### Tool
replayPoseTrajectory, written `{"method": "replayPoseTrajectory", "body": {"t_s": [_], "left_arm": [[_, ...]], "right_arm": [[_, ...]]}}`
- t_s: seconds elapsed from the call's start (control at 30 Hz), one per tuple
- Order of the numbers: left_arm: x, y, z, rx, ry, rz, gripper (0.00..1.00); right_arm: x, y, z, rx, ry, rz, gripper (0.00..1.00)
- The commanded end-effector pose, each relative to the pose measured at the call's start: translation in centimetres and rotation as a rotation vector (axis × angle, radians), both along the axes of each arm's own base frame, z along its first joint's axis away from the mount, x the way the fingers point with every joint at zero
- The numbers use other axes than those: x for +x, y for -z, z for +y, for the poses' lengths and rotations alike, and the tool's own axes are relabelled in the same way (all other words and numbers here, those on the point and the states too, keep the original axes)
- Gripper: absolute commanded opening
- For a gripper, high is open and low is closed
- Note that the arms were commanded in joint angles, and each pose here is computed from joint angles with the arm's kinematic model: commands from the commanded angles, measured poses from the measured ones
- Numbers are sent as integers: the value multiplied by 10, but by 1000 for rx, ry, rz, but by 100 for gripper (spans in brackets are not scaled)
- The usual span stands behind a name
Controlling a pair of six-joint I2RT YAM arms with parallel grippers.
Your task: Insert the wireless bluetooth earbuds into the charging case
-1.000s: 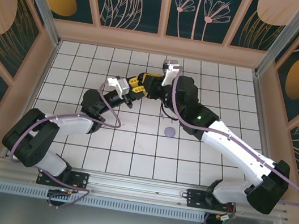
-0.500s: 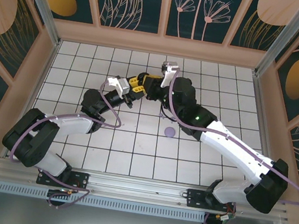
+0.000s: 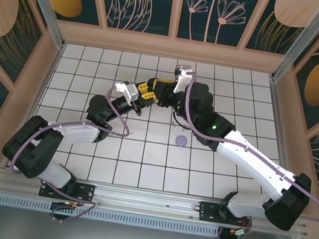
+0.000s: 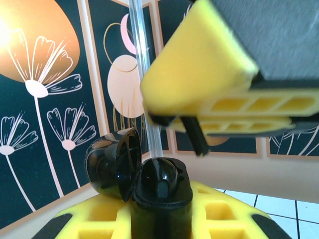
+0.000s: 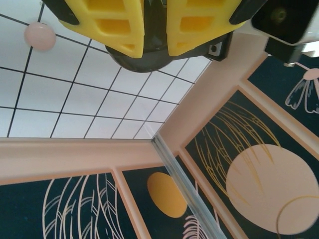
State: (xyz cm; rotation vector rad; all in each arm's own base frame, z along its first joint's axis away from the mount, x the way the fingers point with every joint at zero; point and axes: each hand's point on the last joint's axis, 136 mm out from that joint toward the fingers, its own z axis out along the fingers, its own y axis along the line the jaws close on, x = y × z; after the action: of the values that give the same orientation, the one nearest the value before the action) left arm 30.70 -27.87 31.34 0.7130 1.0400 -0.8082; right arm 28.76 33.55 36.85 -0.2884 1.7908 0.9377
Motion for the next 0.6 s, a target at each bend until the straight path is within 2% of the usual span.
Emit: {"method": "replayPoseTrajectory", "body": {"t_s": [0.0, 0.57], "left_arm": [[-12, -27, 1, -41, 20, -92, 0], [-14, -32, 2, -42, 25, -101, 0]], "right_arm": [[-12, -39, -5, 106, -34, -73, 14], [-7, -22, 1, 126, -32, -86, 13]]}}
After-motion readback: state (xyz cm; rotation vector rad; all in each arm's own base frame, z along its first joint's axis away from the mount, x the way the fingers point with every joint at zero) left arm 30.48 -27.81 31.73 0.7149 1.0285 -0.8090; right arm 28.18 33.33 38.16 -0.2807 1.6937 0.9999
